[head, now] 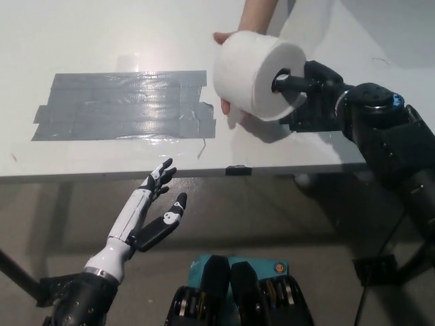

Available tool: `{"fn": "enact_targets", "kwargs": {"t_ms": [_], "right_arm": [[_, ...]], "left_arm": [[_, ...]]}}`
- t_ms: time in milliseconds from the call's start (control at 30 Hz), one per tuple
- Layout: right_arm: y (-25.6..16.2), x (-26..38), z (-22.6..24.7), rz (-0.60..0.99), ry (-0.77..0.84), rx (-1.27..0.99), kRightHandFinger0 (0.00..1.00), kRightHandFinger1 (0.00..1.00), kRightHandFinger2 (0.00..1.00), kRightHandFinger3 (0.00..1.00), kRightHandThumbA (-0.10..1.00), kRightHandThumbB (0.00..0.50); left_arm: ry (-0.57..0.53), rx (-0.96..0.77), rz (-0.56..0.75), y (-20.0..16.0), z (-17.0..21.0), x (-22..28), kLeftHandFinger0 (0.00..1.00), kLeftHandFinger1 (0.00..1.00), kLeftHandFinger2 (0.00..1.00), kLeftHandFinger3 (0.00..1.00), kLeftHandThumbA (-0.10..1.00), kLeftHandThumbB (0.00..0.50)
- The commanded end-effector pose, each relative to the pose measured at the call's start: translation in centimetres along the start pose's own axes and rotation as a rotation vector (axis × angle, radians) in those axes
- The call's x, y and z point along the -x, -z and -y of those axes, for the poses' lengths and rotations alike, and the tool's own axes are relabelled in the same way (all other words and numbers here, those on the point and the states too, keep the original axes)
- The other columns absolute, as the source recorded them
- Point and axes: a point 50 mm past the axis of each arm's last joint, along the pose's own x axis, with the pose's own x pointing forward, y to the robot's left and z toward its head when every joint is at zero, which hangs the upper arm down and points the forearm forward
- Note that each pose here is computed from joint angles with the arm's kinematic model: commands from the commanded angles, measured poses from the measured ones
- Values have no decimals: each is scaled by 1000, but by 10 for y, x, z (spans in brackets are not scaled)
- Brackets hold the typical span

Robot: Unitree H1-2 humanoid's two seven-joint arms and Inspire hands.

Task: A toilet paper roll is kept on the black spot on the desk infront of the robot and the robot inserts its right thumb into the hole in the centre to grab the roll. Then it passes the roll to a person.

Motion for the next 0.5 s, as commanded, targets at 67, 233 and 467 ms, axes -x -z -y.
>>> {"fn": "enact_targets", "kwargs": {"t_ms": [67, 233, 467], "right_arm": [[-104, 10, 6, 296, 99, 379, 170, 585, 898, 818, -100, 201], [-114, 12, -1, 302, 103, 430, 282, 562, 782, 1000, 83, 285], [-136, 31, 8, 259, 19, 567, 1000, 1000, 1000, 1000, 667, 500]], "left_arm": [[44, -45, 79, -24, -8, -15, 1000, 1000, 1000, 1000, 460, 6], [54, -48, 81, -27, -7, -17, 1000, 1000, 1000, 1000, 458, 14], [64, -68, 83, -29, -10, -19, 1000, 1000, 1000, 1000, 444, 0]]}}
